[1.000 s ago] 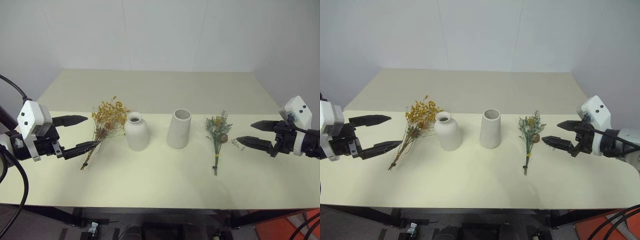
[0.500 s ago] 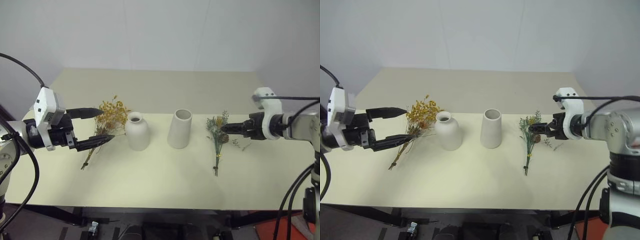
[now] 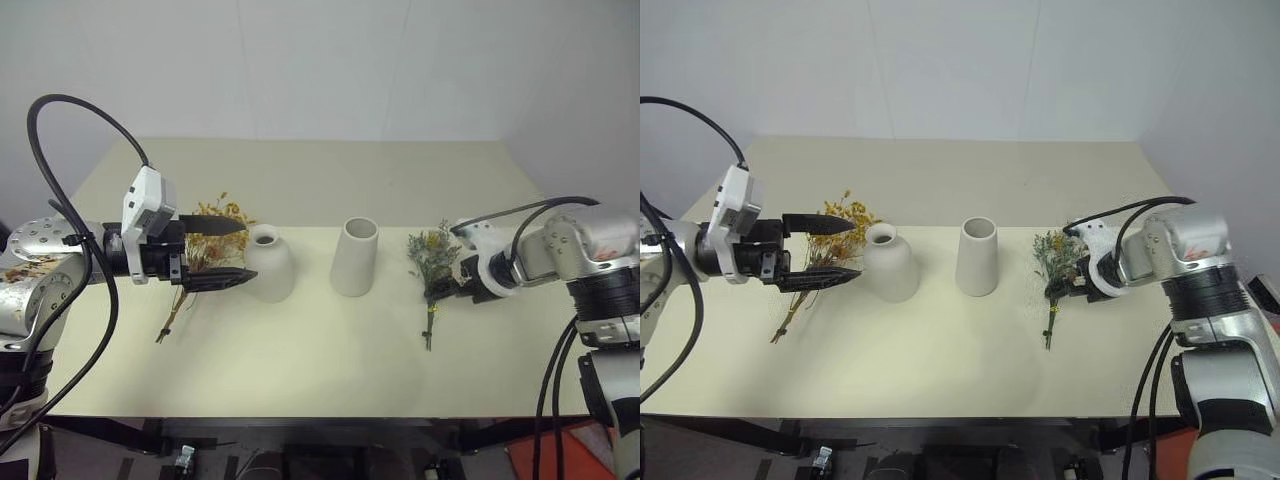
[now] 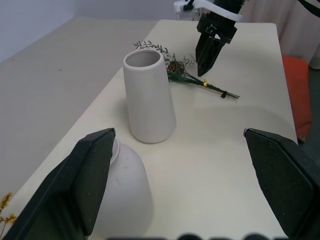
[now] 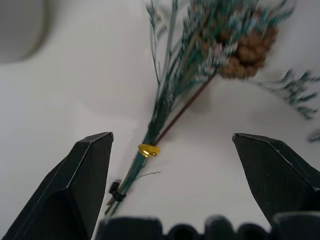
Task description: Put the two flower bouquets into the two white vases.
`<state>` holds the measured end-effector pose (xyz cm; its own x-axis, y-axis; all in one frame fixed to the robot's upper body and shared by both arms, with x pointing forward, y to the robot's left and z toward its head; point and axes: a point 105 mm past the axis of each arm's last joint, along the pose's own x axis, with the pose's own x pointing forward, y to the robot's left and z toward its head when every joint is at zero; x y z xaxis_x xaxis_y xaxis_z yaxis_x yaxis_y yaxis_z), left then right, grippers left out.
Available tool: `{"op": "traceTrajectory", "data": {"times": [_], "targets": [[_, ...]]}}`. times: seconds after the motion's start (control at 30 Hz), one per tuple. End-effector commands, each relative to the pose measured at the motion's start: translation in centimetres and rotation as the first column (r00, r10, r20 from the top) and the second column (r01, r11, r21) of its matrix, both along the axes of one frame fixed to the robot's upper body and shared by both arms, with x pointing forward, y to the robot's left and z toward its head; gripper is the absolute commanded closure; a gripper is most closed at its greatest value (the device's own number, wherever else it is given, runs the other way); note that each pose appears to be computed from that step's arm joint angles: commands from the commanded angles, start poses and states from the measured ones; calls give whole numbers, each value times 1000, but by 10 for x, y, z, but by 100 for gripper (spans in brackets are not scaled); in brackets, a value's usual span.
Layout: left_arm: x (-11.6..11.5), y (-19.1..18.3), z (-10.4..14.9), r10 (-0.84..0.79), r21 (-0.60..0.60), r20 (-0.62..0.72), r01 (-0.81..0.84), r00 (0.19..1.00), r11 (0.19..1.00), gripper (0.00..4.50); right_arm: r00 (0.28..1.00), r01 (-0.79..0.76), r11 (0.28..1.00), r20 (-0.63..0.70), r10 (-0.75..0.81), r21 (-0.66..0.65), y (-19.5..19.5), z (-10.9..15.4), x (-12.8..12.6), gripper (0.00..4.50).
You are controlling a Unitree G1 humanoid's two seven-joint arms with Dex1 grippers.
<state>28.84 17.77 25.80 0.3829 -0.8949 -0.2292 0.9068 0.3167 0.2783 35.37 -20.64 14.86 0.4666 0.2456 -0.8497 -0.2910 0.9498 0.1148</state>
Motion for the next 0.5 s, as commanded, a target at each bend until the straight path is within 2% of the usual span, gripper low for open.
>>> {"op": "traceTrajectory", "data": {"times": [0.03, 0.4, 0.43, 0.5], "targets": [[0, -8, 11, -46, 10, 62, 46, 997, 999, 1, 999, 18, 1000, -26, -19, -13, 5, 3, 7, 0], [0, -16, 8, -86, 19, 64, 85, 994, 996, 1, 994, 8, 1000, -112, -9, -11, 26, -6, 19, 0], [0, -15, 8, -83, 19, 64, 82, 994, 996, 0, 994, 0, 1000, -113, -1, -10, 28, -7, 19, 38], [0, -15, 8, -78, 18, 65, 77, 995, 997, 0, 994, -12, 1000, -109, 11, -12, 30, -7, 20, 87]]}}
